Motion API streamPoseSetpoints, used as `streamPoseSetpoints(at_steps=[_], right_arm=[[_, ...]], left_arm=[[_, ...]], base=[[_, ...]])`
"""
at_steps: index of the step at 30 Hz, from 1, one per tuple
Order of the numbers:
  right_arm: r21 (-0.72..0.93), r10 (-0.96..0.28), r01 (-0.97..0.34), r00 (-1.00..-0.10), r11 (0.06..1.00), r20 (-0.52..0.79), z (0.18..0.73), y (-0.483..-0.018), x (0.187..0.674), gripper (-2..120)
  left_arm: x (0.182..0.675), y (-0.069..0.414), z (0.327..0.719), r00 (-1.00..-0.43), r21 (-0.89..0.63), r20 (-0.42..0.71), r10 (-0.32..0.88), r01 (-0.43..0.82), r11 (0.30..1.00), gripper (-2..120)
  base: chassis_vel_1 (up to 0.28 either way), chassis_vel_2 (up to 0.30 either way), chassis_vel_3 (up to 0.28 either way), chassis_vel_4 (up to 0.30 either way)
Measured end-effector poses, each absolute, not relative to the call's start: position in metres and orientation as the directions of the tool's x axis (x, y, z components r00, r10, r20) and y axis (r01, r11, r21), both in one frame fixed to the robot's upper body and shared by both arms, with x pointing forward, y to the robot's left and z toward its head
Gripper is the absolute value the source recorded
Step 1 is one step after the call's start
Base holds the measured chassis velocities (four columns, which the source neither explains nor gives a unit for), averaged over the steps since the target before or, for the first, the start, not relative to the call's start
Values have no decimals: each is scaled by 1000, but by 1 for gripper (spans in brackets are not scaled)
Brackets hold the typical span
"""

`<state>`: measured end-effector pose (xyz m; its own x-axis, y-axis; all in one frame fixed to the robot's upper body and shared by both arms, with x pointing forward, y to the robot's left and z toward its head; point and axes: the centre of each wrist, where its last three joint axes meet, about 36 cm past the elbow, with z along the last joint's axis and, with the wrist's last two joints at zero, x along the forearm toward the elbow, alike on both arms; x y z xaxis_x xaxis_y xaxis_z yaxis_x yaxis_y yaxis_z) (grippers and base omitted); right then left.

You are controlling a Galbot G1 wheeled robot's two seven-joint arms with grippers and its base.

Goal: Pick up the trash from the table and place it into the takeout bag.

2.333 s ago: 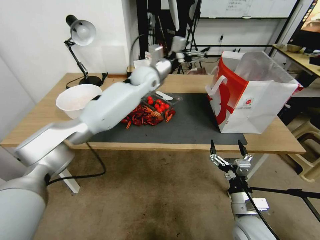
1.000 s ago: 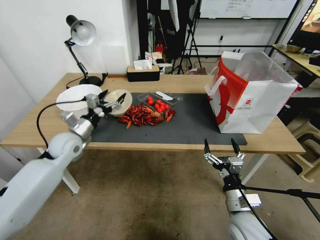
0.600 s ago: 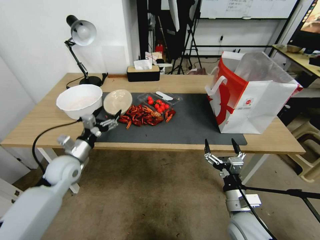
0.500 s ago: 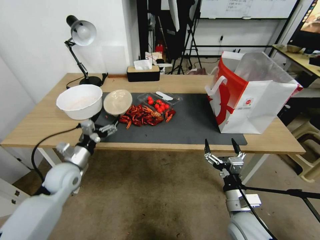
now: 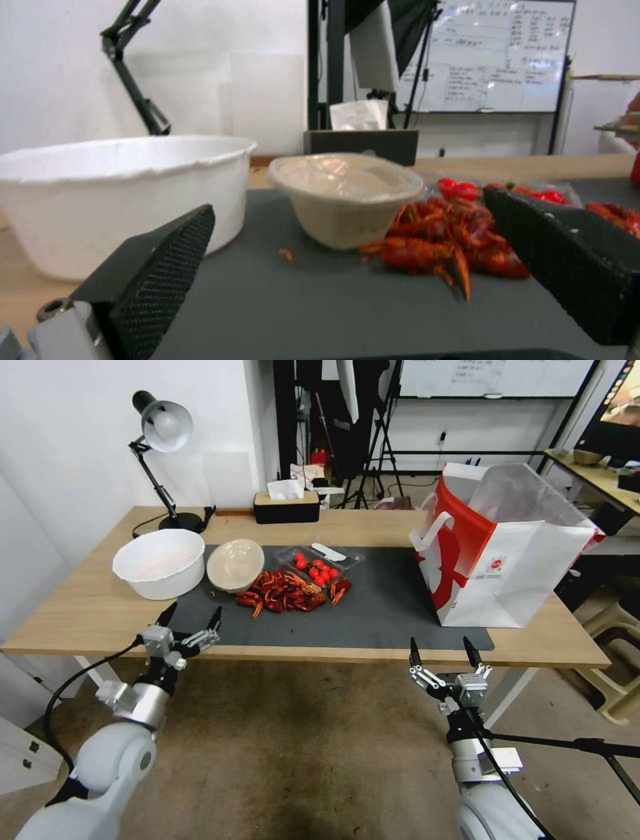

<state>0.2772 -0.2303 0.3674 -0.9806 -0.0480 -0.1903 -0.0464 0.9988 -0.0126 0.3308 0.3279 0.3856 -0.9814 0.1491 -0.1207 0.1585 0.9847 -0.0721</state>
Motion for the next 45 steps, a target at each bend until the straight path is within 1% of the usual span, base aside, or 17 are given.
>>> streamPoseSetpoints(at_steps=[4,12,22,28,31,34,35,36,38,39,40,42,43,45], right_arm=[[-8,-46,-45,-982,999,-186,366,-229,275,100],[-7,-42,-42,-984,999,-175,363,-227,269,100],[-5,-38,-38,-987,999,-159,357,-224,260,100],[-4,-36,-36,-987,999,-157,356,-224,257,100],[-4,-34,-34,-987,999,-159,356,-225,257,100],[-4,-33,-32,-987,999,-160,356,-225,257,100],[-4,-33,-32,-987,999,-160,356,-225,257,100],[-4,-33,-32,-986,999,-162,357,-225,257,100],[-5,-33,-32,-986,999,-166,358,-225,258,100],[-5,-33,-32,-986,999,-166,358,-225,258,100],[-5,-33,-32,-985,999,-167,359,-224,258,100],[-6,-35,-34,-985,999,-168,360,-224,259,100],[-6,-35,-34,-985,999,-168,360,-224,259,100],[-6,-38,-37,-985,999,-170,361,-223,260,100]], left_arm=[[313,321,377,-987,-67,-107,124,131,989,100],[295,315,366,-990,-58,-92,109,115,992,100],[290,311,361,-991,-21,-80,111,113,993,100],[298,303,364,-988,-8,-81,134,135,991,100],[307,296,373,-984,-45,-84,154,159,986,100],[324,282,393,-980,-156,-62,189,197,968,100],[324,282,393,-980,-156,-62,189,197,968,100],[334,280,402,-978,-197,-56,202,210,958,100],[350,279,415,-974,-265,-23,224,221,938,100],[350,279,415,-974,-265,-23,224,221,938,100],[357,280,422,-973,-300,-5,230,221,928,100],[368,286,429,-971,-353,49,235,203,913,100],[368,286,429,-971,-353,49,235,203,913,100],[379,292,435,-969,-394,98,226,170,903,100]], base=[[0,0,0,0],[0,0,0,0],[0,0,0,0],[0,0,0,0],[0,0,0,0],[0,0,0,0],[0,0,0,0],[0,0,0,0],[0,0,0,0],[0,0,0,0],[0,0,0,0],[0,0,0,0],[0,0,0,0],[0,0,0,0]])
